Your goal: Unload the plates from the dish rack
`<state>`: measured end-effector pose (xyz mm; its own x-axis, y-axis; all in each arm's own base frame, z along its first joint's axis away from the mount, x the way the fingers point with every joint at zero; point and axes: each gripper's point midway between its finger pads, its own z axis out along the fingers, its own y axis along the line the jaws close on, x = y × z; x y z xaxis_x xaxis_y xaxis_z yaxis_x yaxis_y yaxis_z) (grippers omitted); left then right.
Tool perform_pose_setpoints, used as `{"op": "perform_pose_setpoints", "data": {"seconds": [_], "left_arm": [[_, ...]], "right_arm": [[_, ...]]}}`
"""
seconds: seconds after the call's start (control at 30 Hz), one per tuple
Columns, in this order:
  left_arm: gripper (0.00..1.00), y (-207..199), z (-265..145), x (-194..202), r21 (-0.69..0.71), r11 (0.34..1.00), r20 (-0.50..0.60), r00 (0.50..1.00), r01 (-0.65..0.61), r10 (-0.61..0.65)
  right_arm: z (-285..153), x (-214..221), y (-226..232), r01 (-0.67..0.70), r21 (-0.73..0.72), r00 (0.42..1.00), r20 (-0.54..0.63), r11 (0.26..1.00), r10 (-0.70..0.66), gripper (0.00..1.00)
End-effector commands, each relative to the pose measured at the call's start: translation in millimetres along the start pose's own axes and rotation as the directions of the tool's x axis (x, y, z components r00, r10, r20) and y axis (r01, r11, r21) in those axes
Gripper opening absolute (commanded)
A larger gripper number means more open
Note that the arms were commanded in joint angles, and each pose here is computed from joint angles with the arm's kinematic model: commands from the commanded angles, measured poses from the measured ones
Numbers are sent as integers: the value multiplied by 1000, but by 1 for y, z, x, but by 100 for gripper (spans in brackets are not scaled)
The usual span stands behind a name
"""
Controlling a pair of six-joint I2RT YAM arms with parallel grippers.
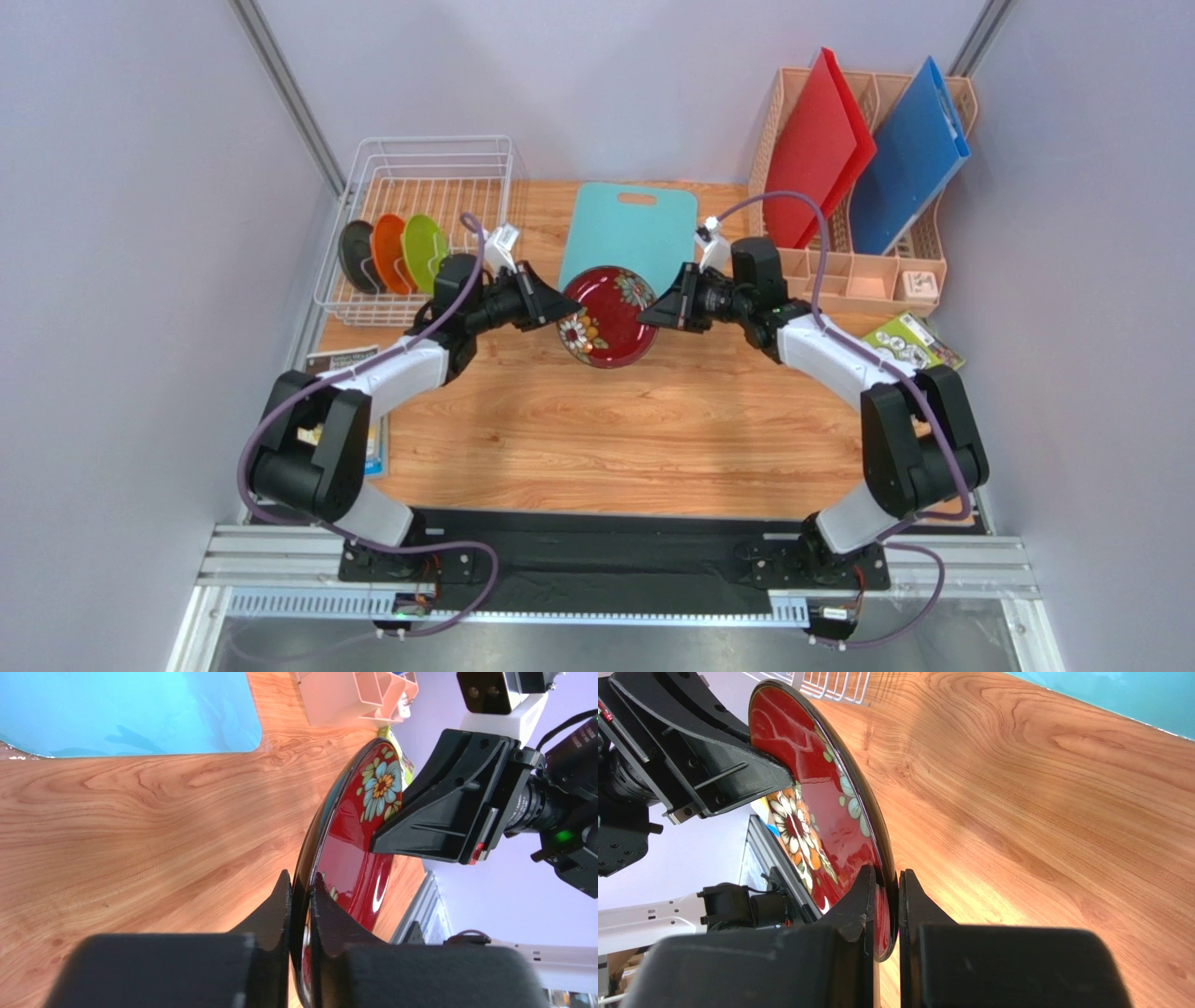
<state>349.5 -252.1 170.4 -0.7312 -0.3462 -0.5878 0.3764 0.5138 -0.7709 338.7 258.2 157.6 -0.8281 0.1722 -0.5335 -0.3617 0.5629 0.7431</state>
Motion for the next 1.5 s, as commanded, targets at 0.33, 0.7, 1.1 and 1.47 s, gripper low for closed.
{"op": "perform_pose_setpoints", "data": {"seconds": [0.33, 0.7, 1.1, 1.47], "left_arm": [[94, 14, -56, -58, -394, 856, 102, 910, -335, 403], [100, 43, -130, -117, -778, 533, 77, 792, -332, 606], [100, 70, -128, -118, -839, 451, 22, 811, -303, 585], [100, 86, -130, -128, -845, 462, 27, 840, -271, 542]], "right_arm": [[-53, -17, -34, -7, 246, 996, 90, 969, -16, 0], [-25, 37, -66, -100, 190, 992, -59, 977, 113, 0], [-9, 84, -94, -149, 269, 953, -216, 952, 210, 5], [-22, 105, -122, -119, 458, 946, -217, 881, 241, 42]]}}
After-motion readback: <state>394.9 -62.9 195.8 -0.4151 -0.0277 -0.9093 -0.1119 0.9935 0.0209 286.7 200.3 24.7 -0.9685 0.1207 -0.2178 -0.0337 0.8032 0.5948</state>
